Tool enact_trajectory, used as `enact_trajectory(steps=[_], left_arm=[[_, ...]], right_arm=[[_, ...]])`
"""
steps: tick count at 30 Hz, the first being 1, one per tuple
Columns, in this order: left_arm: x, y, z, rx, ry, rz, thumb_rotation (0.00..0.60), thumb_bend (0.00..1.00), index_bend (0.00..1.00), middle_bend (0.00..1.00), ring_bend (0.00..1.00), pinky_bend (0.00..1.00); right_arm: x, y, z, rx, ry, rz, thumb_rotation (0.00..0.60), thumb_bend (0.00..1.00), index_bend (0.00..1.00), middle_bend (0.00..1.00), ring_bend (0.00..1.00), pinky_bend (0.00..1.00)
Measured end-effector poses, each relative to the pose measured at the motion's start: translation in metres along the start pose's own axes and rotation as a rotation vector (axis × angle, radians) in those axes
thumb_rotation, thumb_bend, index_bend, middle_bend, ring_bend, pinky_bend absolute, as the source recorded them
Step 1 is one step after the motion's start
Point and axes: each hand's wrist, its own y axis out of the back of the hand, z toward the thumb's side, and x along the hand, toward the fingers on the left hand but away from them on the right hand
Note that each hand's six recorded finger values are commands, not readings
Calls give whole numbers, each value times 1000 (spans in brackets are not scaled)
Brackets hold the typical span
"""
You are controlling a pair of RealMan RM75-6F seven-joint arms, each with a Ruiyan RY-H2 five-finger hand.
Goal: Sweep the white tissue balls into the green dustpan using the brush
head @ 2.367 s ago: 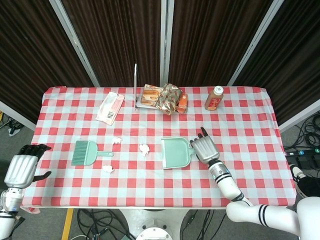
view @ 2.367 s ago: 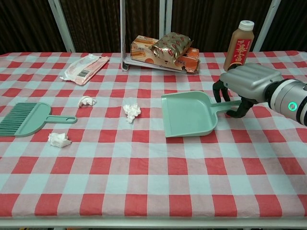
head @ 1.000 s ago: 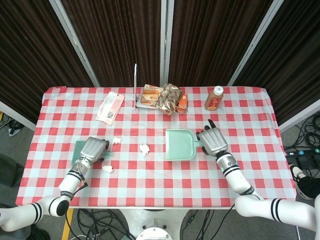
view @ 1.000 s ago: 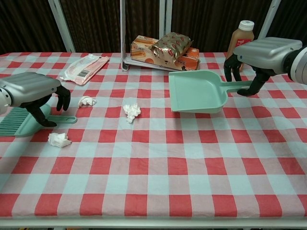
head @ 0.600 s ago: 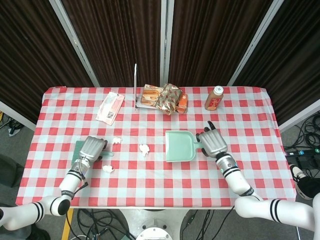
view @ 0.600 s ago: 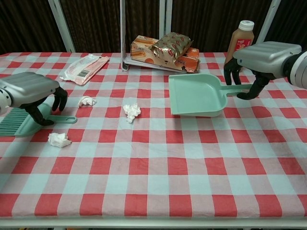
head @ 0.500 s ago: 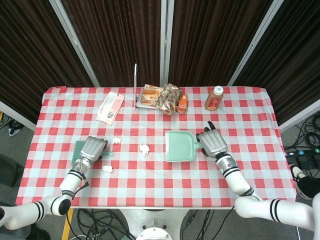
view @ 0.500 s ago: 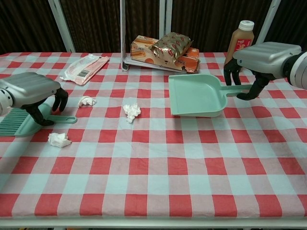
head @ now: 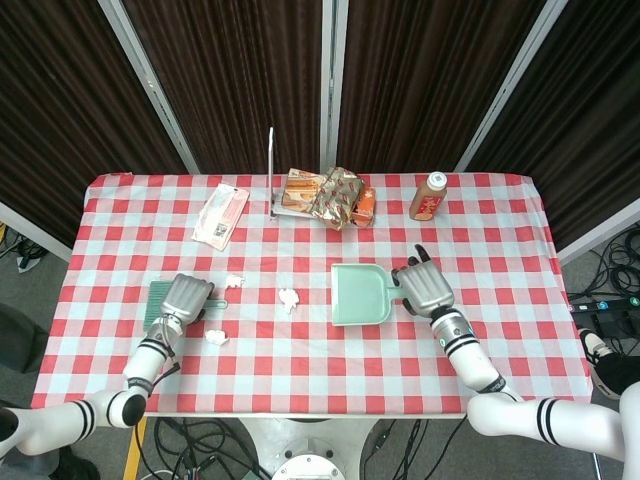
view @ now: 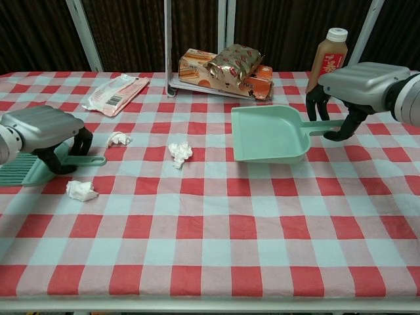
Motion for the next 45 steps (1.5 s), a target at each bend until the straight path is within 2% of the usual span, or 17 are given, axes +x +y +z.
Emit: enact_trajectory(steps=[7,14,24,29,33,45], left_arm=[[-1,4,1,-15,-19,19,600,341,506,504,753,866],[-3,16,-1,-81,-42,71,600,349,514,511,750,866],[-1,48,-12,-375,-90,186,600,351,515,512,739,849],[5,63,-21,-490,-124,229,600,351,516,512,738,828],[12,71,-25,-510,-144,253,600,351,515,512,733,824],[26,81,-5,-536,-214,232,600,351,515,512,728,824]], right_arm=[[-1,-9,11,8,21,4,600,386,629,578,245,76],[-6,-15,25,32,44,4,600,386,630,577,245,76],[-17,-10,44,40,61,-11,600,385,630,577,245,76],[-22,-4,53,44,70,-19,600,386,630,577,245,76],[-24,-5,55,66,68,-13,600,386,630,577,245,77],[-29,-9,67,148,86,27,600,386,635,577,245,76]])
